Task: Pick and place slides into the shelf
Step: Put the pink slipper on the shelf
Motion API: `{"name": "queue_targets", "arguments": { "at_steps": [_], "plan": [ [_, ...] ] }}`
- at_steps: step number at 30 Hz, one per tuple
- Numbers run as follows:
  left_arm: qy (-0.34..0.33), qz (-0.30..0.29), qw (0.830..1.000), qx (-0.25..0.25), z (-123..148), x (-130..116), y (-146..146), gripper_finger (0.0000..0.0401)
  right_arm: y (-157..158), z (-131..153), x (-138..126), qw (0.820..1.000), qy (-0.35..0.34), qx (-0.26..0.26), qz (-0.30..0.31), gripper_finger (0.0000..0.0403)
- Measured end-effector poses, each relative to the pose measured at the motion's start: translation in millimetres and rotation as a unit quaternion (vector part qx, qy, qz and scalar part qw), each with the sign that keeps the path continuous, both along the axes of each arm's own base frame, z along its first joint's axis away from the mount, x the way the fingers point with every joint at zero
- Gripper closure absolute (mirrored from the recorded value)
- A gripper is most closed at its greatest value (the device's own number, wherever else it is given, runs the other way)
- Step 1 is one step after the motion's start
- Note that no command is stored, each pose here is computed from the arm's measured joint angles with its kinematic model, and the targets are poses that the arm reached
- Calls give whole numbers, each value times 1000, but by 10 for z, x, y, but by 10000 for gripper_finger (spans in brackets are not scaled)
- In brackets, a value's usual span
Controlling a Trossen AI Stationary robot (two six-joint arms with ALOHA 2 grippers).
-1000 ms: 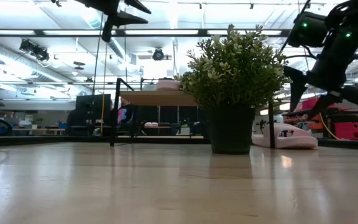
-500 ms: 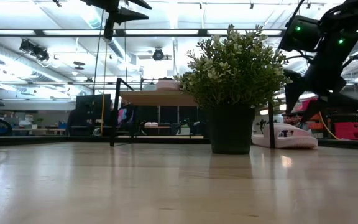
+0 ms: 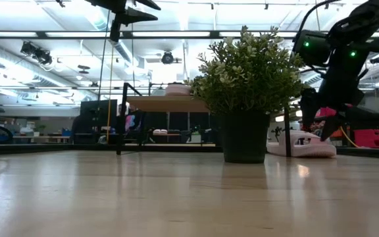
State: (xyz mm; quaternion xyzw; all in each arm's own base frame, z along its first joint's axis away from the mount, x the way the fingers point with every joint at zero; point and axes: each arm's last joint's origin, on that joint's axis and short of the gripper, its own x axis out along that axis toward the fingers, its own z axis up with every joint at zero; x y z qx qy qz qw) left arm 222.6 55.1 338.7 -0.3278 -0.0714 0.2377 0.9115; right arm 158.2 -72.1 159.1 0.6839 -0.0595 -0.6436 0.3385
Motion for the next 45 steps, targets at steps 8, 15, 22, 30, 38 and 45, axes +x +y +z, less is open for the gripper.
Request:
{"name": "queue_targets", "arguments": {
  "at_steps": [8,15,22,30,38,45],
  "plan": [
    [0,0,1000,1,0,0,0,287,-89,-71,45,1000,5,-6,-17,184],
    [1,0,1000,1,0,0,0,295,-128,-79,55,999,14,-28,-21,216],
    [-1,0,1000,-1,0,0,0,296,-157,-78,25,998,37,-44,-21,364],
    [-1,0,1000,-1,0,0,0,299,-158,-59,-4,996,55,-66,-27,394],
    [-1,0,1000,-1,0,0,0,301,-116,89,-192,991,71,-95,-61,398],
    [-1,0,1000,-1,0,0,0,307,-85,381,-302,985,107,-129,-45,400]
  ]
}}
